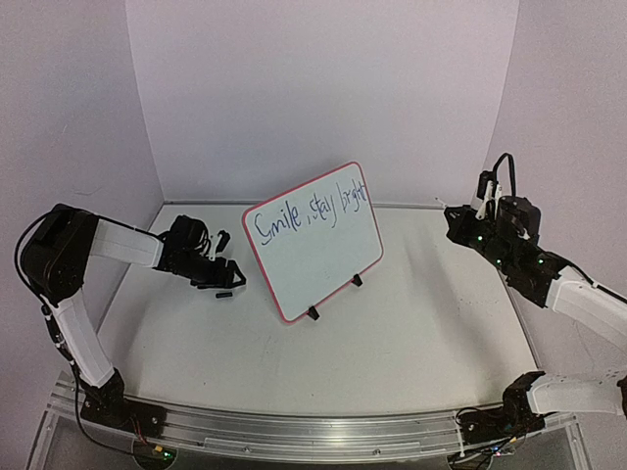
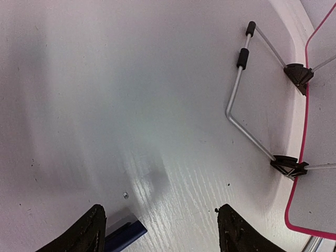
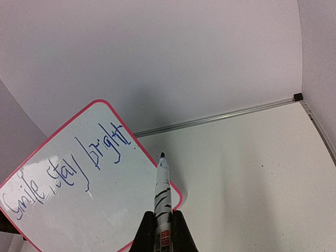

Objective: Write a sentence on the whiteboard
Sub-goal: Adjust the pen cap at the center of the board, then pick up the pen cap from the center of the board, then insert the whiteboard marker without the cap into the pen cap.

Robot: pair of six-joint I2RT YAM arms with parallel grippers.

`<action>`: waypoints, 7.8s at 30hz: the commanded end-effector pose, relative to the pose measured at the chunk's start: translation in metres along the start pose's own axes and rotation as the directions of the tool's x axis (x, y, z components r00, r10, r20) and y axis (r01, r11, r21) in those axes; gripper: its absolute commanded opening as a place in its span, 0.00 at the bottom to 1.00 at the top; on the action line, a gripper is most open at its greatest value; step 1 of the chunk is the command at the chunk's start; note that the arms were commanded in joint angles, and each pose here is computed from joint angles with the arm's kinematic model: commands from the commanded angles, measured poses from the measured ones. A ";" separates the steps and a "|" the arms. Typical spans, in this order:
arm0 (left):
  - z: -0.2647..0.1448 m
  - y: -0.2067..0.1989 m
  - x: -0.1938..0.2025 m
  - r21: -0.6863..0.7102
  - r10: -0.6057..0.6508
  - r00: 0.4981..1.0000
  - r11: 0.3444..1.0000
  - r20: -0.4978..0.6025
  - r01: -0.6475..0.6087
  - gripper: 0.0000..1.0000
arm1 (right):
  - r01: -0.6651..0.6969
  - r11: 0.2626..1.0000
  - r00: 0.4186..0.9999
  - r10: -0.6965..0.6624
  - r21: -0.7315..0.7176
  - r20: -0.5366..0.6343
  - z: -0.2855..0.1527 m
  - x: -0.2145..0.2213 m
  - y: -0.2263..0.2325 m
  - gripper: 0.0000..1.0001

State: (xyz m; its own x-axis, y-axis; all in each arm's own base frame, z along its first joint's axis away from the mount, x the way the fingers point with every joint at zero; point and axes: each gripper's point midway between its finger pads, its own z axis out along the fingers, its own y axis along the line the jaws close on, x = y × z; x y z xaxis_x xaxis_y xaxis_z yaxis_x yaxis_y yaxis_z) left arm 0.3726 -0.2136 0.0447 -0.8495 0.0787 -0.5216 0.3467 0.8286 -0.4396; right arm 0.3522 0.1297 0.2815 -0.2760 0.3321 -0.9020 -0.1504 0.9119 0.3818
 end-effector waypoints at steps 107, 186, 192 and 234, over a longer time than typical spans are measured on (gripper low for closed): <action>-0.261 -0.214 -0.013 0.314 0.497 0.809 0.750 0.315 -0.583 0.00 | 0.011 0.778 0.915 -0.261 -0.628 -0.307 -0.038 -0.008 0.137 0.00; -0.177 -0.290 0.058 0.581 0.718 0.685 0.507 0.124 -0.637 0.00 | -0.556 0.388 0.503 -0.547 -0.735 -0.669 -0.090 0.130 0.250 0.00; -0.175 -0.292 0.057 0.590 0.719 0.685 0.504 0.118 -0.631 0.00 | -0.558 0.387 0.497 -0.553 -0.734 -0.669 -0.089 0.133 0.253 0.00; -0.168 -0.330 0.006 0.550 0.607 0.705 0.470 0.367 -0.690 0.00 | -0.600 0.373 0.389 -0.636 -0.707 -0.666 -0.090 0.196 0.278 0.00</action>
State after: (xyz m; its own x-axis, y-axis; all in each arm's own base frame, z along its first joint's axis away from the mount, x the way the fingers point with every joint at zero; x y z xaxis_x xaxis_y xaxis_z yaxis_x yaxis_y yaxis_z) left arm 0.1611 -0.3524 0.2255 -0.4551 0.6056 -0.6528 0.8788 0.1872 -0.4390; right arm 0.1983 0.4032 0.2285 -0.7108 -0.5605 -0.4249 -0.5458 0.0585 0.8359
